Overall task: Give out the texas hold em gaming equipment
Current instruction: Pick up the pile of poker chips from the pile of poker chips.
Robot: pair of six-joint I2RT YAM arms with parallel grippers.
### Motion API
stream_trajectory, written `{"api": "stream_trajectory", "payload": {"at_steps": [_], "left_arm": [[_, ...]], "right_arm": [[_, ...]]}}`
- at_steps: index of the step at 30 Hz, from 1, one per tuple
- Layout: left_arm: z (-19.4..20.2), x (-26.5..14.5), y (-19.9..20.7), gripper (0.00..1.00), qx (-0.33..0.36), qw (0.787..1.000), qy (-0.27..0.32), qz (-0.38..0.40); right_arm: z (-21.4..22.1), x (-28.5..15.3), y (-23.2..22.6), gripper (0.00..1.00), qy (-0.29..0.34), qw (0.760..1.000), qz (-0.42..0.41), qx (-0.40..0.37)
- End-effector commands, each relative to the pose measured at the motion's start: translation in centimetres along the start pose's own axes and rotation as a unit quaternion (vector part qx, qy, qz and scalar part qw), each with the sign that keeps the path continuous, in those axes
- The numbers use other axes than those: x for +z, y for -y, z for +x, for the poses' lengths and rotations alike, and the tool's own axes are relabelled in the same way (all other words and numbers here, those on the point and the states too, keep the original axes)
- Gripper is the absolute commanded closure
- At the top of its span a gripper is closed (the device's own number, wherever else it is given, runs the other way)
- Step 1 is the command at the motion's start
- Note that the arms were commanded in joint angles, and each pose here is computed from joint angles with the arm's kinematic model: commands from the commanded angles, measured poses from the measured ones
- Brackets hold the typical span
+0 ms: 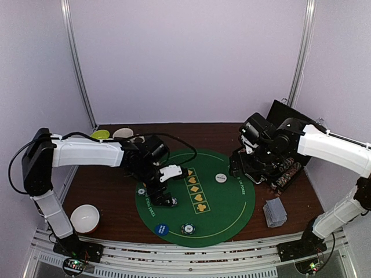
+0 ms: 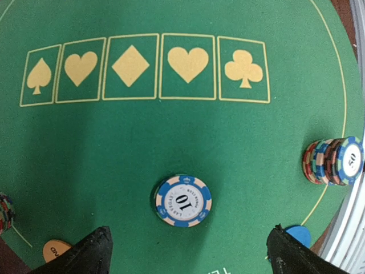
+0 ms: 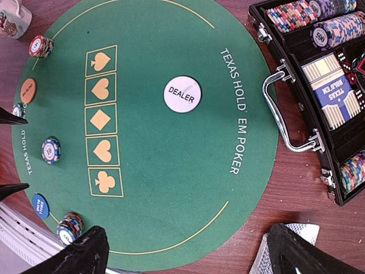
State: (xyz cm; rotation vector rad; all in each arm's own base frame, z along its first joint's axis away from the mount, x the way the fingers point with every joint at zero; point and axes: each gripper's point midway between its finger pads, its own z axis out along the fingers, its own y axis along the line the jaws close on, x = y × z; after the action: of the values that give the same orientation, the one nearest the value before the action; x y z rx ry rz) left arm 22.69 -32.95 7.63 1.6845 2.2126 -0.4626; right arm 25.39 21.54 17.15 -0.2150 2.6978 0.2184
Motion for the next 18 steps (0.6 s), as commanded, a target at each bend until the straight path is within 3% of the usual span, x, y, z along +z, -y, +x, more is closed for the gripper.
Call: {"api": "stream_trajectory", "payload": {"at_steps": [1,9,18], "left_arm": [[-0.3,1.5,-0.4,0.02,0.010,1.000,-0.024,-0.012],[0.9,4.5,-1.2,0.04,-0.005,0.998,-0.055,-0.025],[1.9,6.2,-1.6,0.32,-0.011,0.996,-0.078,-0.044]], "right_arm": [[1.0,0.6,1.0,0.00,-0.014,1.000,0.021,0.002],[1.3,1.2,0.9,0.00,-0.020,1.000,0.019,-0.006],[1.8,1.8,1.0,0.00,-0.031,0.999,0.024,-0.011]]}}
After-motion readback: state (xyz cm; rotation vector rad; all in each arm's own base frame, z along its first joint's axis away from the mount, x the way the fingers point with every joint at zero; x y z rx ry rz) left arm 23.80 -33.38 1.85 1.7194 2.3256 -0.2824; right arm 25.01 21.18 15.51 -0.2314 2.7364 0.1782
